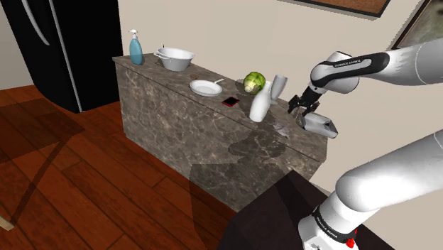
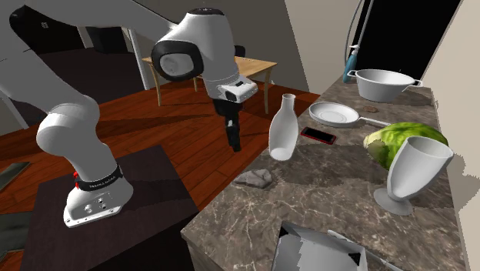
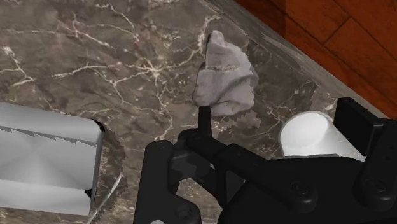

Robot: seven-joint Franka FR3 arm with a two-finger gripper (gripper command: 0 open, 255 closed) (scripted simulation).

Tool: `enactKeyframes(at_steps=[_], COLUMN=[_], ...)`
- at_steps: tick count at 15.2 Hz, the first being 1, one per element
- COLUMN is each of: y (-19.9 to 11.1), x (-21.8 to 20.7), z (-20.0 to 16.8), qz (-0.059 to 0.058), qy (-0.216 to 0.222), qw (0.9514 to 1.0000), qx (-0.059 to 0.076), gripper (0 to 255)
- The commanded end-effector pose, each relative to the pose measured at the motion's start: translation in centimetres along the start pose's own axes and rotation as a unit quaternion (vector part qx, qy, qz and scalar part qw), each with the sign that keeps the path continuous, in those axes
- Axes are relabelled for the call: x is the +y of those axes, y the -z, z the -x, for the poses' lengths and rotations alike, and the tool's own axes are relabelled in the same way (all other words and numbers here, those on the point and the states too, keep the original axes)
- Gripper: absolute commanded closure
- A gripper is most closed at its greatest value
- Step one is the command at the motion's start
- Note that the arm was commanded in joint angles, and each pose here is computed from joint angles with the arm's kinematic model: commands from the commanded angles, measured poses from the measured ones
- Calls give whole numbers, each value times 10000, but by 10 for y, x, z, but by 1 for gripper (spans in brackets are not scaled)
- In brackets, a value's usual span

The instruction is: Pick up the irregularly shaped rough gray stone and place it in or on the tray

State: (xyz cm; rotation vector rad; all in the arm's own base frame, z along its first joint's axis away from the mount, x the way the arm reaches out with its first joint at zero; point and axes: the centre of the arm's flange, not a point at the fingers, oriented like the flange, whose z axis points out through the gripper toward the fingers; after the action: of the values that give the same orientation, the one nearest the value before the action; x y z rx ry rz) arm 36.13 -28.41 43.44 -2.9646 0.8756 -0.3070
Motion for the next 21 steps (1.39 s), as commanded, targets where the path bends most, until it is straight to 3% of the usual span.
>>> enactKeyframes(at_steps=[1,7,14,21], y=[-14,-46,-86,-86], x=[20,77,77,77], z=[-8,-27,-28,-28], qz=[12,27,27,27], qy=[-164,-589,-589,-589], qw=[9998,9981,9981,9981], qx=[56,177,177,177], gripper=[0,0,0,0])
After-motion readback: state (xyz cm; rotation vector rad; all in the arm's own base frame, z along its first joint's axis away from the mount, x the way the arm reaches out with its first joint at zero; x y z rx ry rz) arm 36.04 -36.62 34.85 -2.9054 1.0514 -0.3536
